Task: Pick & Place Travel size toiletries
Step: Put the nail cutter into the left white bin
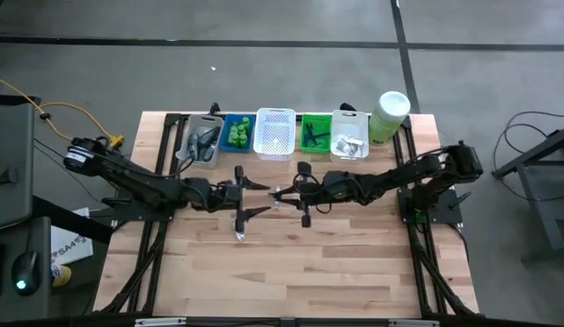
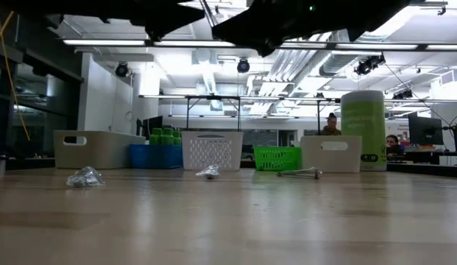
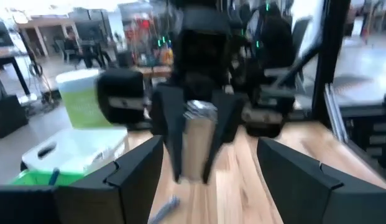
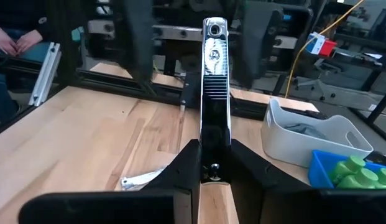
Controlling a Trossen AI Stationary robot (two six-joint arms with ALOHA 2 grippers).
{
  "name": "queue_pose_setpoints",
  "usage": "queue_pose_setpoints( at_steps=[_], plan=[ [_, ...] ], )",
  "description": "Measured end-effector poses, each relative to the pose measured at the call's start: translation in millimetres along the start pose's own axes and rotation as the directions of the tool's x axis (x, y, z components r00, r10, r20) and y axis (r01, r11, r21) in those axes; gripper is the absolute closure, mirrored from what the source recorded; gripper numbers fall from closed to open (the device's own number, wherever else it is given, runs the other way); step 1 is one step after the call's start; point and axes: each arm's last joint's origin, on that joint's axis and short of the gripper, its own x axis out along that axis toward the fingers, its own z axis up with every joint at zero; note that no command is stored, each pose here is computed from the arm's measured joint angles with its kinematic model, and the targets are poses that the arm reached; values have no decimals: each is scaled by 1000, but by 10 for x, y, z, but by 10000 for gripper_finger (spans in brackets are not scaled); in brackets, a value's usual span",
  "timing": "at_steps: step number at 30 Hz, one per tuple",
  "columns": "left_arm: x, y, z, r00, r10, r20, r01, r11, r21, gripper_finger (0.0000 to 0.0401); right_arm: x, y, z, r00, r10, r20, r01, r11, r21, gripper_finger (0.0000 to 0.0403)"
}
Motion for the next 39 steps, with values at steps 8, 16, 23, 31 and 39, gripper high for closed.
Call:
queue_pose_setpoints(
  at_steps=[8, 16, 23, 31, 39],
  plan=[
    [107, -33, 26, 1000, 1, -8, -1, 1000, 21, 143, 30, -40, -15, 1000, -10, 26, 10, 1000, 4, 351],
    [108, -30, 49, 1000, 8, 17, -9, 1000, 12, 200, 30, -32, -15, 999, 20, 29, -21, 1000, 8, 351],
    [108, -26, 46, 1000, 19, 15, -19, 1000, 9, 300, 30, -31, -10, 999, 26, 36, -26, 1000, 9, 351],
    [108, -24, 42, 1000, 25, 12, -25, 1000, 3, 359, 30, -29, -17, 999, 30, 29, -30, 999, 15, 350],
    [107, -23, 40, 999, 31, 9, -31, 1000, 4, 359, -13, -49, 31, 999, -31, 22, 30, 998, 57, 223]
  ],
)
